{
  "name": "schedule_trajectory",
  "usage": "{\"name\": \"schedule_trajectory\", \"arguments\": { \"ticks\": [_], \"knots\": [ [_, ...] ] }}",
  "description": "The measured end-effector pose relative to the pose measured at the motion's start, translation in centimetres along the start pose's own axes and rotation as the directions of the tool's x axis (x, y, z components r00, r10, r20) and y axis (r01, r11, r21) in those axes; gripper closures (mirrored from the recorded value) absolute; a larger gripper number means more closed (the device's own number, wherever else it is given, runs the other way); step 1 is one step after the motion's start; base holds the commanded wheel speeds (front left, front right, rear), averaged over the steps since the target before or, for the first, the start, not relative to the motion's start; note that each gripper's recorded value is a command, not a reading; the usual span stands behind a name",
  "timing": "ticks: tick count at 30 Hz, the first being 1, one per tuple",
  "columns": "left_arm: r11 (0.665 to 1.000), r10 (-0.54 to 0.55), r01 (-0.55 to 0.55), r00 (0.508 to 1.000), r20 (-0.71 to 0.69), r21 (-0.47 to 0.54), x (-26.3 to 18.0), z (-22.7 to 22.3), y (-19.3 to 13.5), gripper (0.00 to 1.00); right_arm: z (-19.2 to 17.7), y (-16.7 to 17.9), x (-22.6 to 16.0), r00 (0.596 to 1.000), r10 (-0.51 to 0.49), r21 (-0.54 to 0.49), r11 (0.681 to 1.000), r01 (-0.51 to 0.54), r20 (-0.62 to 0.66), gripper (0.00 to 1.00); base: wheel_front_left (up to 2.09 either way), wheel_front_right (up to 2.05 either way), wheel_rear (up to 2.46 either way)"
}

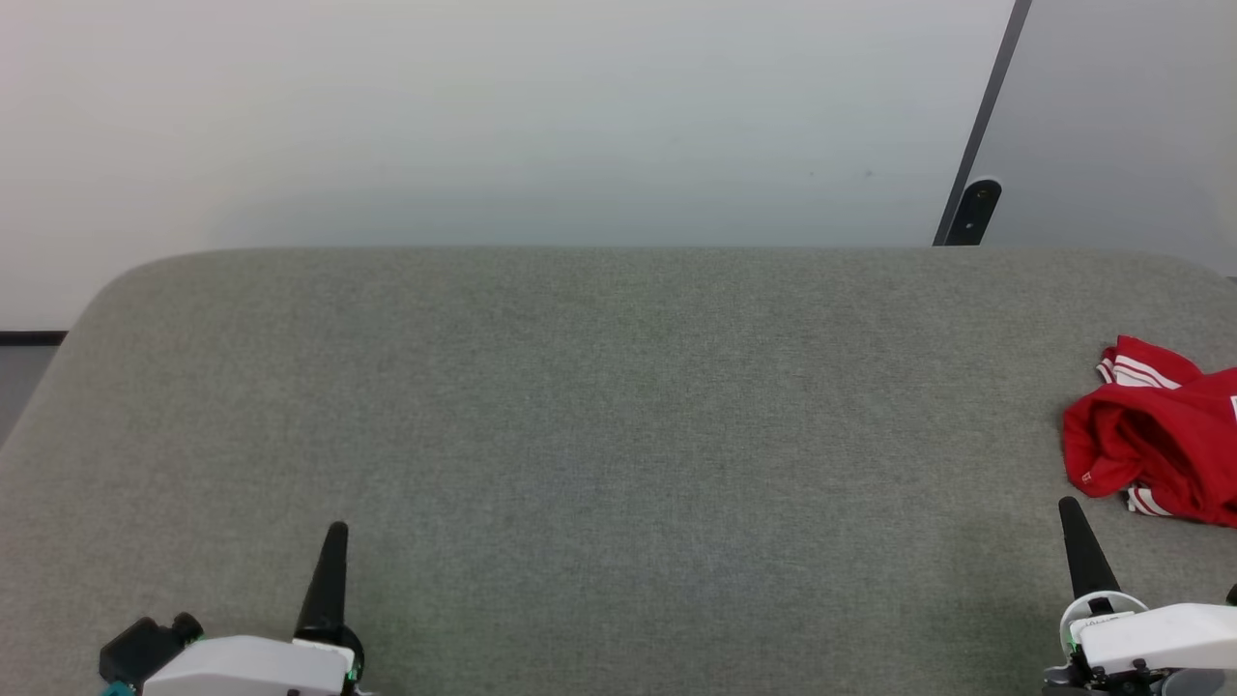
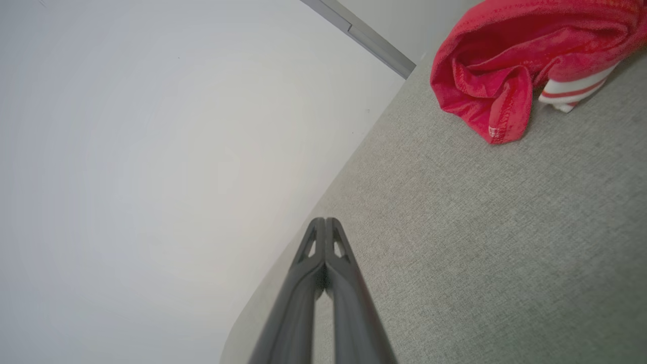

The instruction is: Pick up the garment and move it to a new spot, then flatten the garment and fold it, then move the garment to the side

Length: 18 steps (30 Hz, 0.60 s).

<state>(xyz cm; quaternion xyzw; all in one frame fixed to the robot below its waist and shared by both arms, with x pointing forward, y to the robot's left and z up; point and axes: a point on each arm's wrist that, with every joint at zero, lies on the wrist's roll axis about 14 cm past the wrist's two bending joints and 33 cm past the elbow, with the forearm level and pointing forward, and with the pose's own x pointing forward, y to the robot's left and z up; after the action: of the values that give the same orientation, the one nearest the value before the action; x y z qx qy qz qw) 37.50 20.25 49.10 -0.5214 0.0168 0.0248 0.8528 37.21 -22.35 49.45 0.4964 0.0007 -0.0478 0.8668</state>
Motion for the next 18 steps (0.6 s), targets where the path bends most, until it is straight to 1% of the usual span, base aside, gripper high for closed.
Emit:
{"name": "schedule_trajectory", "arguments": {
  "ticks": [10,18],
  "knots": [
    [0.995,-0.008,0.008,1.0,0.0,-0.096,0.33,0.1,-0.34,1.0,-0.3,0.33,0.24,1.0,0.008,0.103,0.995,-0.007,-0.012,1.0,0.0,0.0,0.0],
    [0.986,-0.011,0.01,1.0,-0.005,-0.167,0.44,0.07,-0.42,1.0,-0.53,0.67,0.46,1.0,0.019,0.186,0.982,-0.015,-0.02,1.0,0.0,0.0,0.0]
  ]
}}
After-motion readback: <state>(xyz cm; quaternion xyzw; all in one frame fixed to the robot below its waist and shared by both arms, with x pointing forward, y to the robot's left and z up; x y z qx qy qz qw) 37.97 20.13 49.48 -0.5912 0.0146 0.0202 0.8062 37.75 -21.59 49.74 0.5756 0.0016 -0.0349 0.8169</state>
